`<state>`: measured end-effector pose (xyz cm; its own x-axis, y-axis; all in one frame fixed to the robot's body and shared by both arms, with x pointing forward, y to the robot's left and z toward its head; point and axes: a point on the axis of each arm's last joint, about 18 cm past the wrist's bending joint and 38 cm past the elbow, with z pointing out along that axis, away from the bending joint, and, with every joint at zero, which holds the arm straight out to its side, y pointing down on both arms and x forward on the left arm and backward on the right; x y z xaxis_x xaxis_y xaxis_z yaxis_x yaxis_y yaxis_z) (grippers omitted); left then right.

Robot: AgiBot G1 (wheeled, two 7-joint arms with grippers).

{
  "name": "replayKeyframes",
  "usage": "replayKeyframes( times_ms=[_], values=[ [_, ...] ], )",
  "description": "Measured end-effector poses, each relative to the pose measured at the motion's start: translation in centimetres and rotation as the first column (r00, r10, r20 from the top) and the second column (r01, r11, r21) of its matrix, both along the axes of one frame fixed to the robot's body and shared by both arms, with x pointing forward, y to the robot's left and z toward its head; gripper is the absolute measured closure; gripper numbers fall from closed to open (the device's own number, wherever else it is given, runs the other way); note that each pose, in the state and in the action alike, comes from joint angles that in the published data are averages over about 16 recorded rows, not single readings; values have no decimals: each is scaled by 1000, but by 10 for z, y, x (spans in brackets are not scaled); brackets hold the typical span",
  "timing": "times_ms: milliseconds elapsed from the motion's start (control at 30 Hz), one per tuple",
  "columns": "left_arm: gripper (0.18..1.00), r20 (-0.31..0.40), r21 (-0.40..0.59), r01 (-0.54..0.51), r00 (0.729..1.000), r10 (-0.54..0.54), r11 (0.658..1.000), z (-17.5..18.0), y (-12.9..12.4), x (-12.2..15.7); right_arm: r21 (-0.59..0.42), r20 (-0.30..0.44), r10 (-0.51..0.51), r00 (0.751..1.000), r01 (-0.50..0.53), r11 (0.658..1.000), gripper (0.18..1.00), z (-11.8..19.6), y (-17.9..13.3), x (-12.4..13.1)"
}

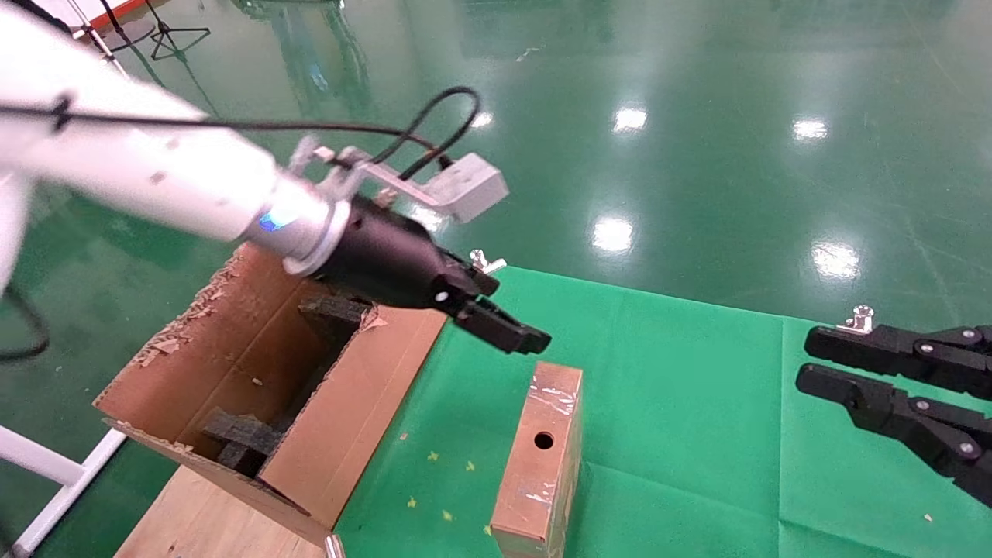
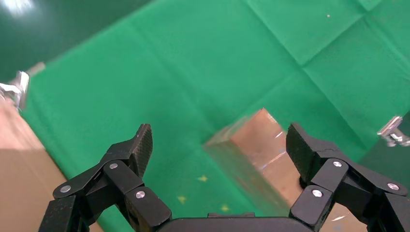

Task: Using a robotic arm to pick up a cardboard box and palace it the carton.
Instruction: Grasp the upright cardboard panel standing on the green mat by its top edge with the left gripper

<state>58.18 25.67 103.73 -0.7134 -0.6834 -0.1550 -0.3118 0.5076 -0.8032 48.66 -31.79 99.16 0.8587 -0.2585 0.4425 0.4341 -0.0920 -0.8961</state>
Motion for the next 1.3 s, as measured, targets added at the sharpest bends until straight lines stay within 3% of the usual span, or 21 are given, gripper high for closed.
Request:
replayKeyframes(
  times_ms=[267,567,867,1300],
  values=[
    [183,-216,40,-151,964,156,988,1,-45,7,0,0,0,1000,0,1000,925,0,0,0],
    [183,-362,96,-244,894,262,965,-20,-70,10,0,0,0,1000,0,1000,979,0,0,0],
    [183,-399,151,-259,867,299,954,-36,-85,15,0,0,0,1000,0,1000,988,0,0,0],
    [183,-386,207,-247,869,311,947,-44,-90,20,0,0,0,1000,0,1000,988,0,0,0]
  ],
)
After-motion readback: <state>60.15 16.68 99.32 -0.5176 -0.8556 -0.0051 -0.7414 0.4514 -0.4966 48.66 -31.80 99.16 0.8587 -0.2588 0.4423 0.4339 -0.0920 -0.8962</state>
